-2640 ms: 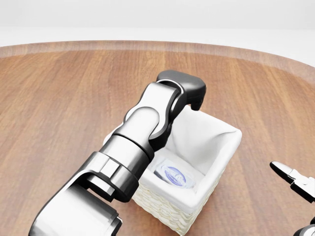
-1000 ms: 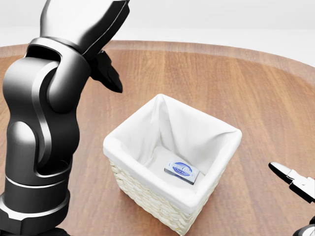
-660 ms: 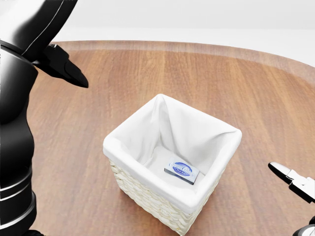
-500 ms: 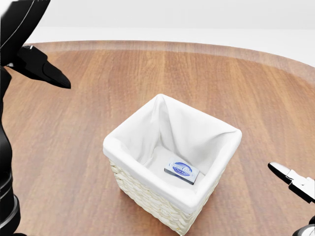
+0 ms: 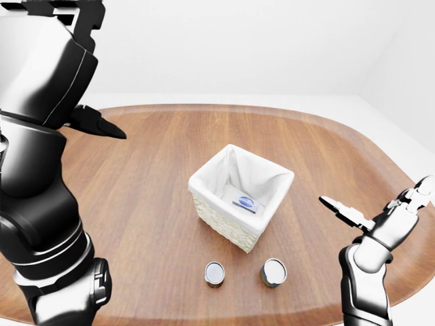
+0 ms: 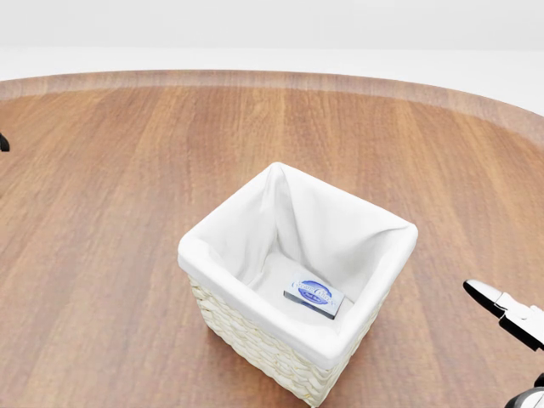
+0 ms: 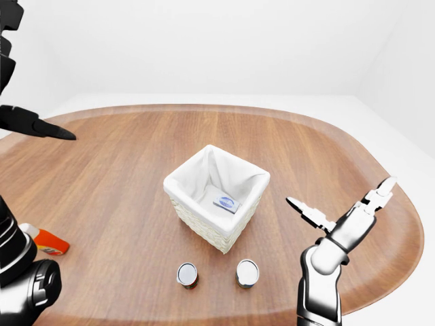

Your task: Pick up the alphabet soup and the cream cheese box, and put them in the basket.

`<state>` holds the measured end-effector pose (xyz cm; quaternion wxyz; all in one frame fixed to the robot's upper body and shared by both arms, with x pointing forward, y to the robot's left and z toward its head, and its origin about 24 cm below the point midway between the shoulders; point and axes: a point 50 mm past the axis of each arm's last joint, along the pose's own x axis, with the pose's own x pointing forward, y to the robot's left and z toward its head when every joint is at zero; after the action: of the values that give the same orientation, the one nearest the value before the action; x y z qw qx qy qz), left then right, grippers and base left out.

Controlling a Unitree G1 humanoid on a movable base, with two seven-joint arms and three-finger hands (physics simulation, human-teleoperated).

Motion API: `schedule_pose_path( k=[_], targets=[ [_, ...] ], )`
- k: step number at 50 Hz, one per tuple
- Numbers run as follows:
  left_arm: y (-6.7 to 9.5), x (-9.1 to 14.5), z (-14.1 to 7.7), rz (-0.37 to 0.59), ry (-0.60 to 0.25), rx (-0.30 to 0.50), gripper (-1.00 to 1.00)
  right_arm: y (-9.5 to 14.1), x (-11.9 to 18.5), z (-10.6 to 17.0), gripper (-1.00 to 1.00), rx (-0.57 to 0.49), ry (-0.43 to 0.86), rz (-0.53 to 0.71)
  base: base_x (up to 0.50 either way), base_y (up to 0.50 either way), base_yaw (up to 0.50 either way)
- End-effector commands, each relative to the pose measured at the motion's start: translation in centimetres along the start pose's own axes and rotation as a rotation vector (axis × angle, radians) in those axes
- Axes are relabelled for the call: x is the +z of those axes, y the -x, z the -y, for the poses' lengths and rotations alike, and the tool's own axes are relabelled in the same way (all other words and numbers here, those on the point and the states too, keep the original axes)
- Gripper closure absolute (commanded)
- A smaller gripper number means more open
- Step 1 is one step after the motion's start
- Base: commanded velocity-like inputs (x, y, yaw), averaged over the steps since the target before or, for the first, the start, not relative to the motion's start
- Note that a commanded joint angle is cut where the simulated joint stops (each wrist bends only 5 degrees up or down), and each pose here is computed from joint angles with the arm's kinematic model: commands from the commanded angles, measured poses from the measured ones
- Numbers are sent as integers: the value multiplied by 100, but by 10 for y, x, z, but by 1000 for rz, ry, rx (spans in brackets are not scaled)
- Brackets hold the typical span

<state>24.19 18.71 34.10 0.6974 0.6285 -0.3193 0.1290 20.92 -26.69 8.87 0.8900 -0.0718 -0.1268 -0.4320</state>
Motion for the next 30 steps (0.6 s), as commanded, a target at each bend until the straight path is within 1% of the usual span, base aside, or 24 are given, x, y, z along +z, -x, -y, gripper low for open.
schedule_pose_path(
  k=[1,4,6,7,30],
  targets=[
    [22,-12,-18,-13,-68,18,-100,0,-1,-1,-100,2,2,-2,0,0,0],
    [28,-14,-21,-16,-75,20,-100,0,3,1,-100,-1,-3,10,0,0,0],
    [28,-14,-21,-13,-76,20,-100,0,3,1,-100,-1,-4,10,0,0,0],
    [32,-16,-22,-18,-77,21,-100,0,0,0,-100,1,6,2,0,0,0],
    [33,-14,-22,-1,-78,23,-100,0,0,0,-100,2,7,1,0,0,0]
  ],
)
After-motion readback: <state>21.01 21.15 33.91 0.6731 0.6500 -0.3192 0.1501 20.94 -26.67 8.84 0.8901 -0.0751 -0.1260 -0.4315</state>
